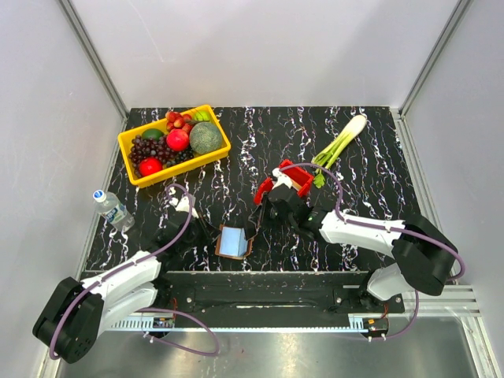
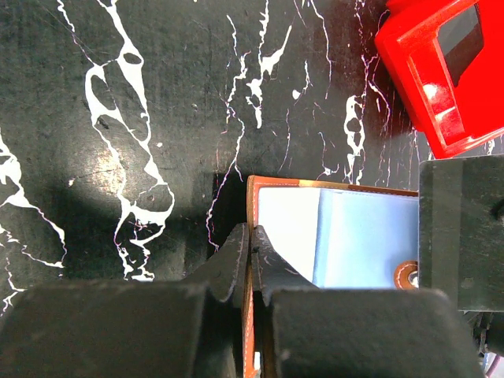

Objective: Put the credit cards into the card holder
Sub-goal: Open the card holder at the center of the board, then insert the credit card into the card holder.

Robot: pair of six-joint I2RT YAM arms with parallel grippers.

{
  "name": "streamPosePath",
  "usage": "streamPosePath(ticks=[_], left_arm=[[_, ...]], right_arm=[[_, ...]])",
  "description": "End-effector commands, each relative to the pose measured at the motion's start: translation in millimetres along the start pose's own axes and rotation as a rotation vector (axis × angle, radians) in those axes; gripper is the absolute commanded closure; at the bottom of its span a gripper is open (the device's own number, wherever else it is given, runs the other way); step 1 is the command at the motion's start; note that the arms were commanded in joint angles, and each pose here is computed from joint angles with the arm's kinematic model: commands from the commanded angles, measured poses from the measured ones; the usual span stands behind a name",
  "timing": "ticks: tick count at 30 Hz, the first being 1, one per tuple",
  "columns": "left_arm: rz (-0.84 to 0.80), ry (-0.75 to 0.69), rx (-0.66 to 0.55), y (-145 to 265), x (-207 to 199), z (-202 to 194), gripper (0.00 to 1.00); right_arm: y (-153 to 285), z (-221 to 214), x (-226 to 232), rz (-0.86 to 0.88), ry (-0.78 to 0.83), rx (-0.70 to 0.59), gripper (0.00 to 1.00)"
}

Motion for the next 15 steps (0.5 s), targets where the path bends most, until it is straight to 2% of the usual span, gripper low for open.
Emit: streamPosePath(ticks=[1, 8, 11, 15], left_arm=[[-0.016, 0.003, -0.045, 0, -4, 9, 1.0], [-0.042, 0.004, -0.059, 2, -8, 12, 1.0], [-0.099, 0.0, -0.097, 8, -22, 27, 1.0], [-0.132, -0.031, -0.133, 21, -41, 53, 1.0]], right_arm=[[7, 13, 5, 0.024, 0.036, -0.092, 1.0], [12, 15, 18, 0.077, 0.059, -0.081, 1.0], [11, 14, 26, 0.089, 0.089, -0.047, 1.0], [10, 19, 29, 0.074, 0.102, -0.066, 1.0]])
Point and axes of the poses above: each gripper's point midway between its finger pads, its own y axis back along the fingers, its own x axis along the line the jaws close on, z = x × y, the point moved 4 cm from there along y, back along the fingers, and after that the axes turned 15 degrees about -y, right-handed, at the moved point
